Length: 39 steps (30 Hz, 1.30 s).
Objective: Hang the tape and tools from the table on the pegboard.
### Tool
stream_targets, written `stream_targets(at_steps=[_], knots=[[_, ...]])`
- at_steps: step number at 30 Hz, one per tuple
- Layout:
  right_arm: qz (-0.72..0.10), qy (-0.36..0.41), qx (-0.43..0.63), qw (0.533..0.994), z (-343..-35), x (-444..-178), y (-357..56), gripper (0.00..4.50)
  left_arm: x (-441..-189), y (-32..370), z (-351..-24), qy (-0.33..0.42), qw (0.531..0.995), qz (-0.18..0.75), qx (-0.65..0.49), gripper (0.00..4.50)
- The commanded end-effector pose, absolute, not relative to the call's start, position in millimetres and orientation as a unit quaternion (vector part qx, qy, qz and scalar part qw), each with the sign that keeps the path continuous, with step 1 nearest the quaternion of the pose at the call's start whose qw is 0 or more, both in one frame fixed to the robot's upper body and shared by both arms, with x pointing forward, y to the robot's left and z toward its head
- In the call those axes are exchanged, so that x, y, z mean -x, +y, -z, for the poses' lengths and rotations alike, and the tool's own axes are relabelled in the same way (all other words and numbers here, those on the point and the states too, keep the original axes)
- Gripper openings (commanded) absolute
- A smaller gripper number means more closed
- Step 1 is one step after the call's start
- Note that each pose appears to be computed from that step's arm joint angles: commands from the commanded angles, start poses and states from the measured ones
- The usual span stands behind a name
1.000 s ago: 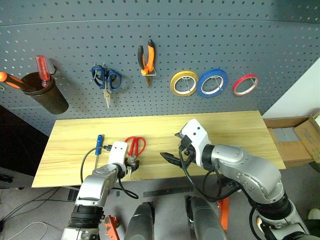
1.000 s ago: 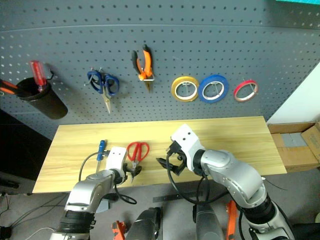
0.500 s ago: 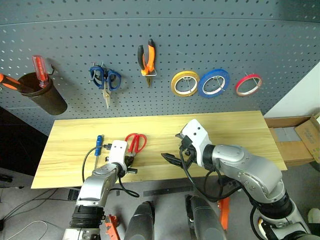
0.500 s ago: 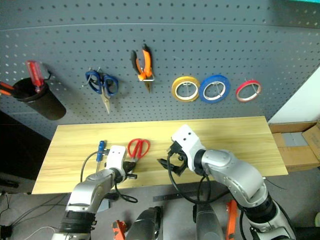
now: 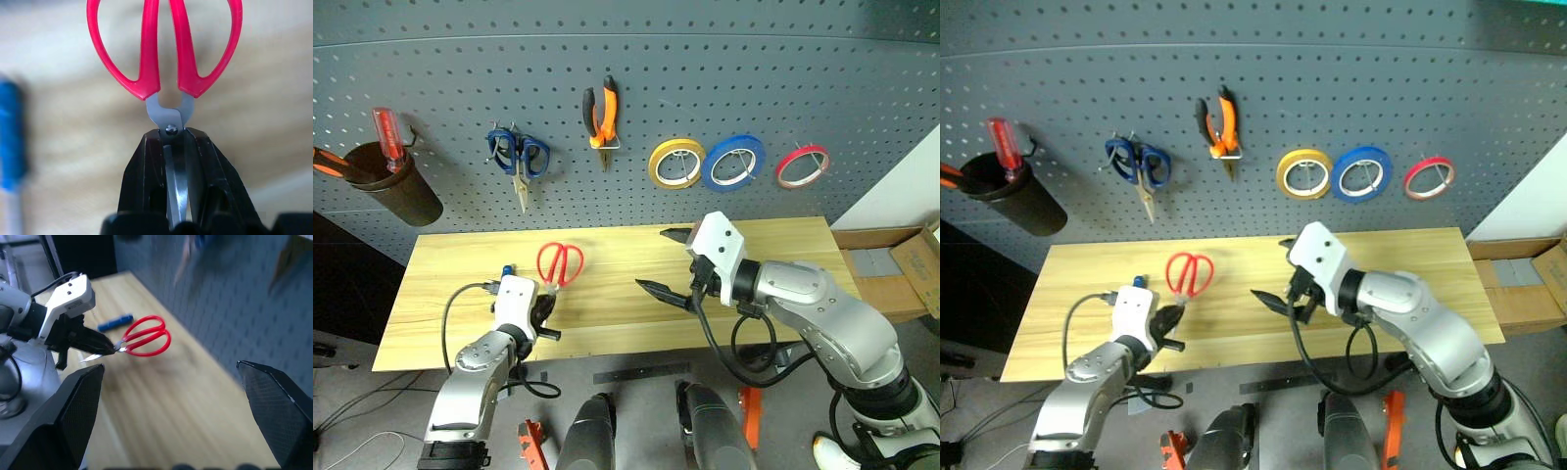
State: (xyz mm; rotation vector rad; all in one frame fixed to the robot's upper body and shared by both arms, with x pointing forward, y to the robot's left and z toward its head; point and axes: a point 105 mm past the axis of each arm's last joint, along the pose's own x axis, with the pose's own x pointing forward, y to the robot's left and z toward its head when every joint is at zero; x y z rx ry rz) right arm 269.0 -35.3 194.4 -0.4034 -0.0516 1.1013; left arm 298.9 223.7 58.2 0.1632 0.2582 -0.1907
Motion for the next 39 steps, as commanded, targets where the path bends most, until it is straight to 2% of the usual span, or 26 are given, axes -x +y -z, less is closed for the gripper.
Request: stream_targets(at_steps=[1,8,15,17,21,31,36,39], knots=[[-0.562,-0.08,0.193,0.8,-217.6,-253.6,-35.7,4.5,-293.1,225.4,-96.6,0.033,0.988,0.096,-0.114,0.23],[-0.585,-0.099,0.212,0.777,-223.4,-256.0,-41.3,4.5,-276.2,217.2,-136.8,-0.063,0.981,0.101,-0.155,0.23],[-0.595,-0.1,0.233,0.762,-223.6,-262.1,-43.5,4.5,-274.3,221.3,-195.6,-0.166,0.965,0.053,-0.197,0.23],[-0.597,-0.1,0.237,0.76,-223.5,-263.4,-43.9,4.5,-274.3,220.2,-203.6,-0.179,0.962,0.05,-0.201,0.23],[-0.595,-0.102,0.244,0.759,-223.1,-267.9,-45.0,4.5,-275.2,221.0,-206.9,-0.182,0.961,0.044,-0.205,0.23],[-0.592,-0.102,0.248,0.76,-220.8,-275.4,-47.8,4.5,-299.7,235.8,-201.2,-0.158,0.97,0.02,-0.186,0.23],[-0.587,-0.116,0.25,0.761,-225.6,-276.3,-46.0,4.5,-313.8,227.2,-193.2,-0.142,0.97,0.049,-0.189,0.23],[-0.58,-0.146,0.242,0.764,-238.5,-275.9,-42.0,4.5,-321.5,219.8,-189.1,-0.132,0.97,0.071,-0.192,0.23]])
